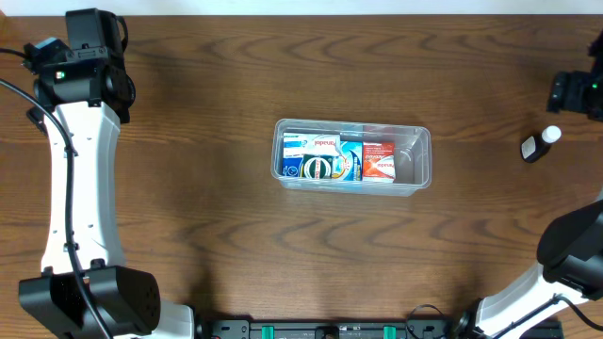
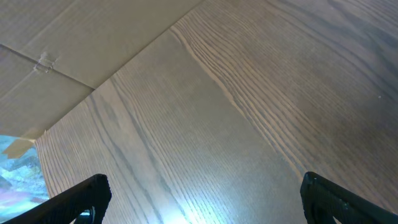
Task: Pack container
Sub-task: 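Move the right gripper right over the white-capped bottle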
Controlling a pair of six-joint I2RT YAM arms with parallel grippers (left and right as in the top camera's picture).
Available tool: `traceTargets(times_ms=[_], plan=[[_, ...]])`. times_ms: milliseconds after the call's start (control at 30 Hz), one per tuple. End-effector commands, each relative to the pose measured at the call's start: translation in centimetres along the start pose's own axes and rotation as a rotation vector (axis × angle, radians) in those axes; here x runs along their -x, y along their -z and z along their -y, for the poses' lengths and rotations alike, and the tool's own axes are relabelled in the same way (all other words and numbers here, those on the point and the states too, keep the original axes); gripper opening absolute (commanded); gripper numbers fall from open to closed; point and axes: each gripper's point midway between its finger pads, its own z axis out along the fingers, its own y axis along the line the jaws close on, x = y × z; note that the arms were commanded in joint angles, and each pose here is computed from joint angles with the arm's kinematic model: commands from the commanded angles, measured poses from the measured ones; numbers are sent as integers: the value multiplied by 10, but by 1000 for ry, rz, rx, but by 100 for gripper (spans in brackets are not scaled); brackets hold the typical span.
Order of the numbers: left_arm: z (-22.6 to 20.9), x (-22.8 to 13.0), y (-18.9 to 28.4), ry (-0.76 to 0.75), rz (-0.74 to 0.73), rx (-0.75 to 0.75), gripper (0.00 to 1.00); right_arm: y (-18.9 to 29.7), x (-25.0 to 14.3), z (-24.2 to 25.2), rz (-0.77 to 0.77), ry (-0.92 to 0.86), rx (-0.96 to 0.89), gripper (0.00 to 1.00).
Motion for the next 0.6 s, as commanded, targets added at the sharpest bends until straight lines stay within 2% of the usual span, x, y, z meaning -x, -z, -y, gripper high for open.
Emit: traceTargets(times_ms=[0,267,467,567], plan=[[-2,1,-1,-4,4,12,98,-22,-3,9,-39,75,20,90],[-2,1,-1,-4,4,12,98,-78,-19,9,-168,114,68,85],[-2,1,-1,-4,4,12,98,-104,-24,-10,-195,206,186,83],[-2,1,-1,-4,4,12,98,-109,-25,-11,-200,215,189,77]])
